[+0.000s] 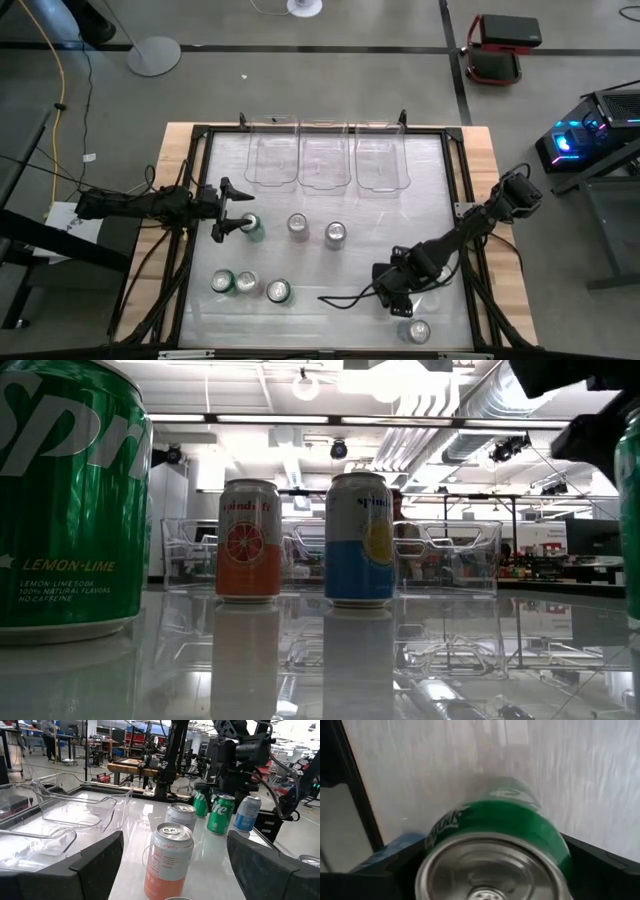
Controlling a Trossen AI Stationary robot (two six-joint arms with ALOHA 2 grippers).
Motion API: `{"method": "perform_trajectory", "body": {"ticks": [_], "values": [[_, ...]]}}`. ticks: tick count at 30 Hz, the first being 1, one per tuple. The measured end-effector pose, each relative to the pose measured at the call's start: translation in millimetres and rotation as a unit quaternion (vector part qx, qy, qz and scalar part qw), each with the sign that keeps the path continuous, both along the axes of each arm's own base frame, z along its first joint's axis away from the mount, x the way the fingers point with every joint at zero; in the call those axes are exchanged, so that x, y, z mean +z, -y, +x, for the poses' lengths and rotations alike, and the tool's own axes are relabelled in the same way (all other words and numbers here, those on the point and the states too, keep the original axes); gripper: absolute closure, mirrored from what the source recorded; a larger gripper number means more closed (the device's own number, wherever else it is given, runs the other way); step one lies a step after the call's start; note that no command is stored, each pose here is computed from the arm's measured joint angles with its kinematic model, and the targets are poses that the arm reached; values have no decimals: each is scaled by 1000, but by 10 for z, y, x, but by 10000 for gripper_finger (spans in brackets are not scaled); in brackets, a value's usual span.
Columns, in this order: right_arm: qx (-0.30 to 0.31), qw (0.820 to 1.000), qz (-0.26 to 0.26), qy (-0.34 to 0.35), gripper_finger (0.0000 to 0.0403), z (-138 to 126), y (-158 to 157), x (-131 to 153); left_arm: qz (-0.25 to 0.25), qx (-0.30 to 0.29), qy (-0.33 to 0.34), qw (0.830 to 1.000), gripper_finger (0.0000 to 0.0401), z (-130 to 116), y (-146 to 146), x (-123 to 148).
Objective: Sort soda cans
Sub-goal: Put green soda can into the right transparent bin
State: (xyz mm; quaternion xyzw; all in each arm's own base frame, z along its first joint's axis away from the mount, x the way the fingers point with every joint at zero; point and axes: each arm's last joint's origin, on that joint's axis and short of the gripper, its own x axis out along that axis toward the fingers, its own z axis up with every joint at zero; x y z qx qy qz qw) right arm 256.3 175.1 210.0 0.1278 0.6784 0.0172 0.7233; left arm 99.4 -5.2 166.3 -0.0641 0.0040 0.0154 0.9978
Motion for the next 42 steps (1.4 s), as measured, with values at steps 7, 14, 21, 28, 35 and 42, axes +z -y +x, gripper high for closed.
{"method": "perform_trajectory", "body": {"ticks": [7,14,21,28,35,42], "values": [[-27,1000,-2,-5,102,42,43,79,0,0,0,1000,71,0,0,0],[-58,997,-42,11,110,202,247,453,0,0,0,1000,71,0,0,1],[-81,989,-107,60,112,422,886,1216,0,0,1,1000,71,0,0,2],[-115,977,-159,86,112,374,1906,1824,0,0,1,1000,71,0,0,1],[-129,980,-153,22,112,187,2791,1616,3,0,0,1000,71,0,0,1],[-109,986,-110,-59,112,80,3055,1023,19,1,0,1000,71,0,-1,1]]}}
